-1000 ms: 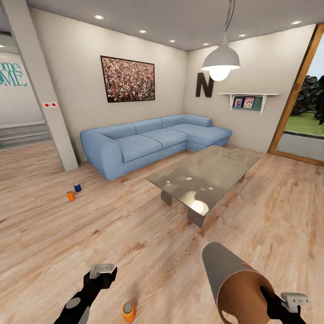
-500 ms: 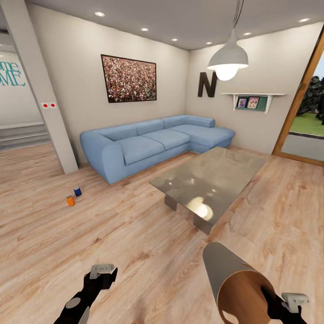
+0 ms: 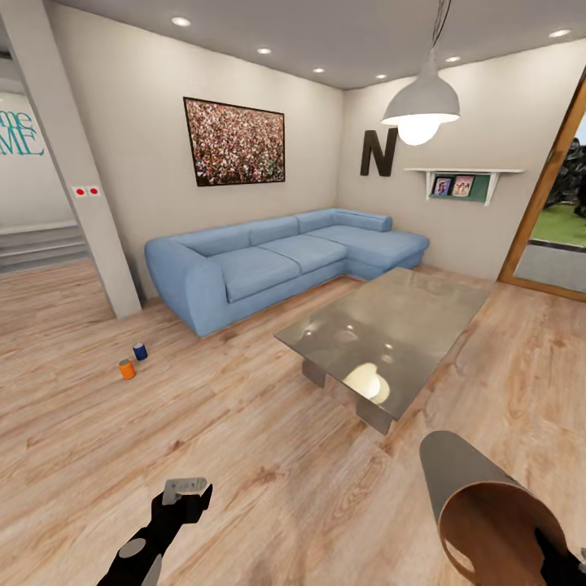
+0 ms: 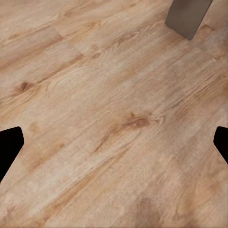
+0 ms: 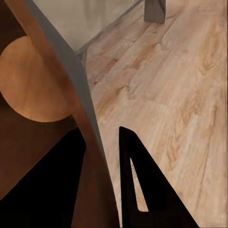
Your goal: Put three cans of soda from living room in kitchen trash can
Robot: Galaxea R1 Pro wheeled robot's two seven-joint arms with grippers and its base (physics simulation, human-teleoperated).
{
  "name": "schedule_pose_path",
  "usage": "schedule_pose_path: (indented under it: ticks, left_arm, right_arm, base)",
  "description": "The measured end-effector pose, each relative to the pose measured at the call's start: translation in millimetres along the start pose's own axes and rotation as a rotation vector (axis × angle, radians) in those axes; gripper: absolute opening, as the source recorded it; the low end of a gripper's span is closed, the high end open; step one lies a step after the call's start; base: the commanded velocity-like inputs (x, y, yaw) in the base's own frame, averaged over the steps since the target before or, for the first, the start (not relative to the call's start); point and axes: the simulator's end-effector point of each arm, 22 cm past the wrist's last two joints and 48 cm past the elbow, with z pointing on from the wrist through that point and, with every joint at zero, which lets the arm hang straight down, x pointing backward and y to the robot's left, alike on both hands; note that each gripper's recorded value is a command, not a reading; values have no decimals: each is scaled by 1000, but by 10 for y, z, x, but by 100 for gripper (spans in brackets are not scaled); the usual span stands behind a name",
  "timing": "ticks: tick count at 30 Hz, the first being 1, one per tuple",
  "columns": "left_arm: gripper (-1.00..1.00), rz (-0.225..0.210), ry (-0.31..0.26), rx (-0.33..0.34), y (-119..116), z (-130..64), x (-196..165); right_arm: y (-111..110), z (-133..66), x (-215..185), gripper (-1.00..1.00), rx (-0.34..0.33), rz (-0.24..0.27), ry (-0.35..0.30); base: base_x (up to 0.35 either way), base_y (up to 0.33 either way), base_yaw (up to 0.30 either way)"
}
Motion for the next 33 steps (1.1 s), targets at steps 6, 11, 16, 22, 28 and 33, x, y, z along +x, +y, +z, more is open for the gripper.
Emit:
schedule_pose_path:
  ticks: [6, 11, 16, 22, 28, 33]
  left_arm:
    - [100, 0, 0, -3, 7, 0, -1]
    - [100, 0, -2, -5, 12, 0, -4]
    - [100, -6, 1, -6, 18, -1, -13]
    - [100, -30, 232, -4, 1, -25, 477]
    - [100, -65, 530, 19, -118, 90, 386]
    - [100, -79, 626, 33, -185, 201, 57]
  right_arm:
    - [-342, 27, -248, -100, 35, 30, 2]
    - [-317, 75, -273, -100, 27, 41, 15]
    - [-106, 383, -788, -100, -17, 77, -21]
    - [54, 459, -1252, -100, -56, 96, 7]
    - [513, 475, -1650, -100, -137, 50, 42]
    - [774, 450, -2056, -100, -173, 32, 25]
  base:
    - [5, 2, 0]
    - [1, 0, 0]
    - [0, 0, 0]
    - [0, 0, 0]
    - [0, 0, 0]
    - [0, 0, 0]
